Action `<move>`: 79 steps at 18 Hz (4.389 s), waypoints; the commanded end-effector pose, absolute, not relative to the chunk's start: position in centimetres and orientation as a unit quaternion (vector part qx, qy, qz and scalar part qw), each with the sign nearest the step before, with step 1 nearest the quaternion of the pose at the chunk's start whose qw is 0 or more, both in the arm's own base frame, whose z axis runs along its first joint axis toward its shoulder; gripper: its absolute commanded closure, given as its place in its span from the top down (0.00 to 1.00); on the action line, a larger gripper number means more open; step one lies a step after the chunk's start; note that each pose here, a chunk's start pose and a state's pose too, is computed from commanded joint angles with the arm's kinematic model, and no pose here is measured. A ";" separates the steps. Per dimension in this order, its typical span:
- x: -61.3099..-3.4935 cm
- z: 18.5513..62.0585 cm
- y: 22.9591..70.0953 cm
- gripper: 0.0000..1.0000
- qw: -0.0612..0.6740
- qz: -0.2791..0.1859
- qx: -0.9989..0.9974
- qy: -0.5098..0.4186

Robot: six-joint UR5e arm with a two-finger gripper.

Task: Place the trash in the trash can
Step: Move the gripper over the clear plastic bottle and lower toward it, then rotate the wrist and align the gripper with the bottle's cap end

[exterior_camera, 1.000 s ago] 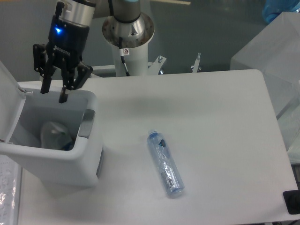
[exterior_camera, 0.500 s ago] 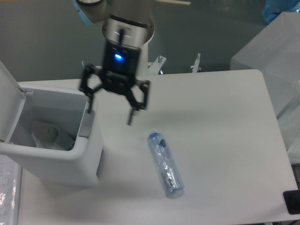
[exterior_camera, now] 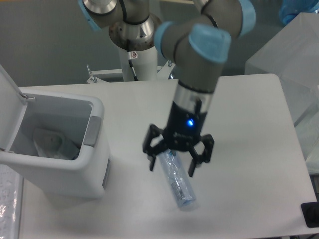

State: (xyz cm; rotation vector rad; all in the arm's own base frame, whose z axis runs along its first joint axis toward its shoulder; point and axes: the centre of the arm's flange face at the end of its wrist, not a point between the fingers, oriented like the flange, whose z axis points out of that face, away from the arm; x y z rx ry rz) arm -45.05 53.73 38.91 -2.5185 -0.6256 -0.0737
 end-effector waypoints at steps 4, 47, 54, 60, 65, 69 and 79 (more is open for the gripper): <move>-46.9 37.6 54.6 1.00 0.221 -0.044 -0.942 -0.247; -46.2 20.5 62.9 1.00 -0.128 -0.007 -0.964 -0.233; -44.8 17.7 63.8 0.97 -0.181 0.064 -0.957 -0.217; -44.7 18.1 63.9 0.36 -0.178 0.066 -0.956 -0.223; -44.5 19.2 64.0 0.36 -0.165 0.058 -0.958 -0.226; -44.5 20.2 64.2 0.36 -0.147 0.052 -0.961 -0.230; -46.5 30.1 63.1 0.36 0.001 0.009 -0.964 -0.264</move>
